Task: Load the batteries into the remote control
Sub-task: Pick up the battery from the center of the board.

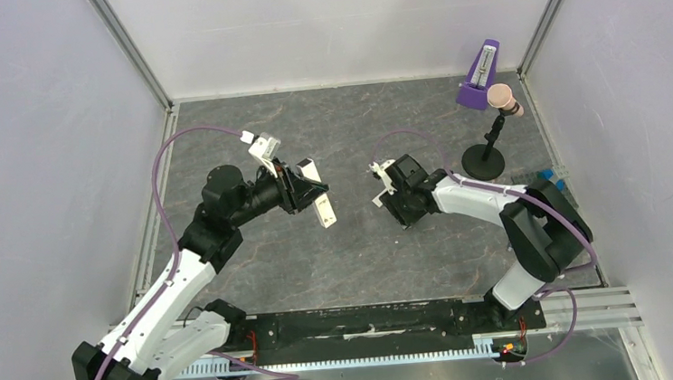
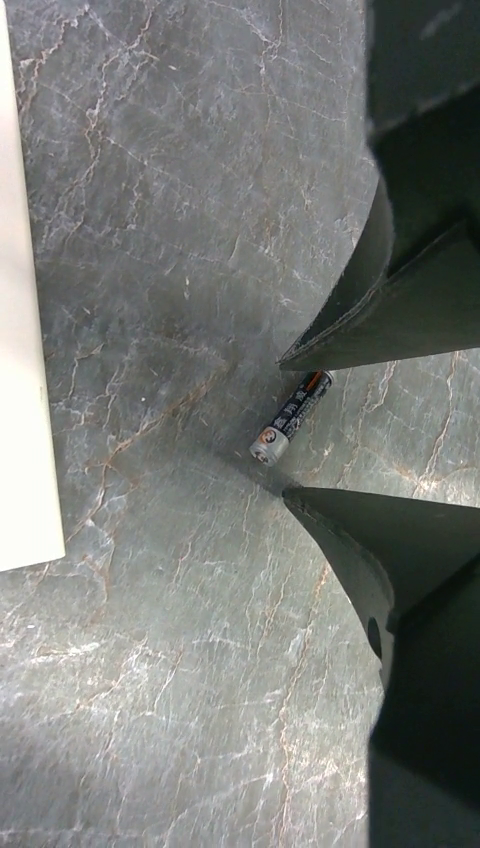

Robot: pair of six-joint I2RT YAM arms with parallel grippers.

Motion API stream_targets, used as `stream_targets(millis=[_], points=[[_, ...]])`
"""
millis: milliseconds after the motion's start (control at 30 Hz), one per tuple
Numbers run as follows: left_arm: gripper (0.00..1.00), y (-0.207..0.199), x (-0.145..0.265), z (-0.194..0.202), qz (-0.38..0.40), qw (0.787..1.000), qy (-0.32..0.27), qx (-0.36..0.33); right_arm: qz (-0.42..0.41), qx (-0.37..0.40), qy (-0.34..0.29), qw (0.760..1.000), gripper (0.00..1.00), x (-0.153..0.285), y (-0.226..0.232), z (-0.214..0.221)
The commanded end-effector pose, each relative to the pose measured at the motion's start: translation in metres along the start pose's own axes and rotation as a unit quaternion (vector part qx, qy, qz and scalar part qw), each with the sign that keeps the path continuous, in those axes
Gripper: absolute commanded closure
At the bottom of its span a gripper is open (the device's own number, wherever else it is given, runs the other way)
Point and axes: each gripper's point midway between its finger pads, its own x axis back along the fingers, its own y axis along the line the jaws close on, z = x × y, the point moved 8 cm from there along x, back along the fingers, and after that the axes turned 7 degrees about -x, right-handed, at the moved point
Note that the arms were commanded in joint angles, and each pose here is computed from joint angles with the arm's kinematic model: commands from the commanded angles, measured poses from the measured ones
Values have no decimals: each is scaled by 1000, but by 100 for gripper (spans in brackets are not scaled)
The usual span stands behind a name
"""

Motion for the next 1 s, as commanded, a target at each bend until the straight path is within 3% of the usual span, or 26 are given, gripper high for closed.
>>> stream_targets(millis=[0,167,400,567,600,767,967], points=[[98,-1,0,-22,-1,999,-33,-43,16,-7,10,1000,54,-5,-1,-4],[98,1,0,-21,-1,999,-31,-43,26,-23,13,999,79,-5,-2,-2],[98,1,0,-19,2,999,-28,-38,17,-48,10,999,81,-8,2,0],[98,2,2,-17,2,999,-31,-33,17,-57,27,998,65,-15,3,9],[98,1,2,-17,2,999,-32,-32,17,-58,30,998,66,-16,3,10],[98,1,2,-15,4,999,-41,-21,12,-64,27,997,92,-15,5,10],[98,1,0,-14,6,998,-70,9,-12,-90,-50,995,99,15,9,-24]])
